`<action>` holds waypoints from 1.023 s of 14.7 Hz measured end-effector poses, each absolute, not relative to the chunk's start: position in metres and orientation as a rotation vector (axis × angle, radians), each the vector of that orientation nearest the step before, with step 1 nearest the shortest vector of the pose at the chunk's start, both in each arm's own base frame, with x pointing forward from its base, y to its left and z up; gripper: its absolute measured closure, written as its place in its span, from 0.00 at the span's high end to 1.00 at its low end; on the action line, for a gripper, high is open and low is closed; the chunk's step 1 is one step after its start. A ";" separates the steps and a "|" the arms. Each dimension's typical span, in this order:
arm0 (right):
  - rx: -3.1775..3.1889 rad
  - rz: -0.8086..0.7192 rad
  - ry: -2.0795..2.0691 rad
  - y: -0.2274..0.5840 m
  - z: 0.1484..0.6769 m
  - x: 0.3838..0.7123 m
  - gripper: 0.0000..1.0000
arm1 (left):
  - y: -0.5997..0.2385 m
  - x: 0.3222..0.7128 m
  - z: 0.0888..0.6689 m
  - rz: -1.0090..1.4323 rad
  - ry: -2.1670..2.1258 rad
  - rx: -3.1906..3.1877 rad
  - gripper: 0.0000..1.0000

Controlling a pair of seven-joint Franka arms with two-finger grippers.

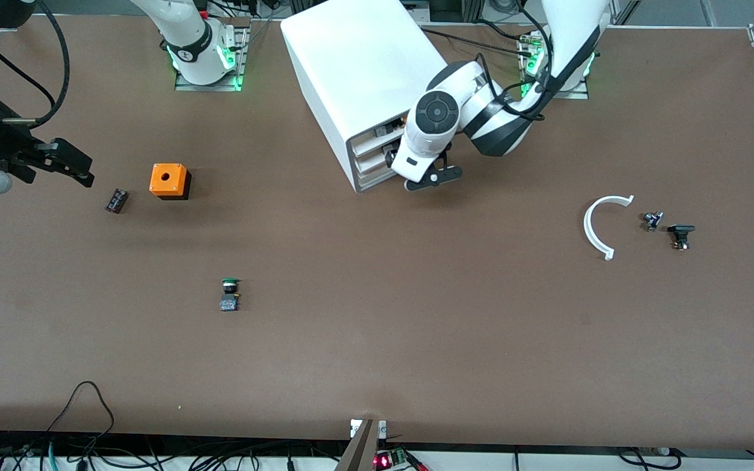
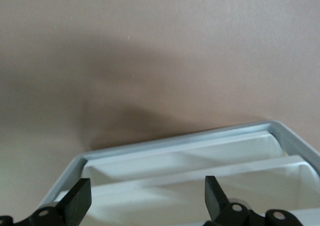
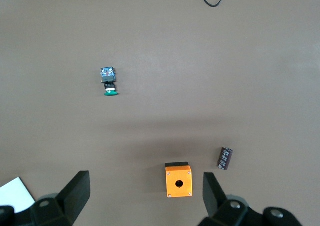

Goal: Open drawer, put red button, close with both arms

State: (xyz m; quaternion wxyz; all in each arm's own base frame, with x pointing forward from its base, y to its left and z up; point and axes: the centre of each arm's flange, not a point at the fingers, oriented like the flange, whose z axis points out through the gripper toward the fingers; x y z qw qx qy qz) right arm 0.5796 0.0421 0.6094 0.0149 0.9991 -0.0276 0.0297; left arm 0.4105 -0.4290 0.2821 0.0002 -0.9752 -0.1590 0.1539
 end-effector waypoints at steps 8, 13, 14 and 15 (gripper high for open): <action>3.116 0.068 -0.092 0.041 0.612 0.577 1.00 | -0.434 0.404 0.284 0.485 -0.504 -3.063 1.00; 3.117 0.031 -0.084 0.044 0.610 0.575 1.00 | -0.421 0.455 0.323 0.342 -0.516 -3.143 1.00; 3.117 0.031 -0.084 0.044 0.610 0.575 1.00 | -0.408 0.474 0.336 0.280 -0.462 -3.144 1.00; 3.117 0.030 -0.084 0.044 0.610 0.575 1.00 | -0.392 0.493 0.350 0.235 -0.391 -3.129 1.00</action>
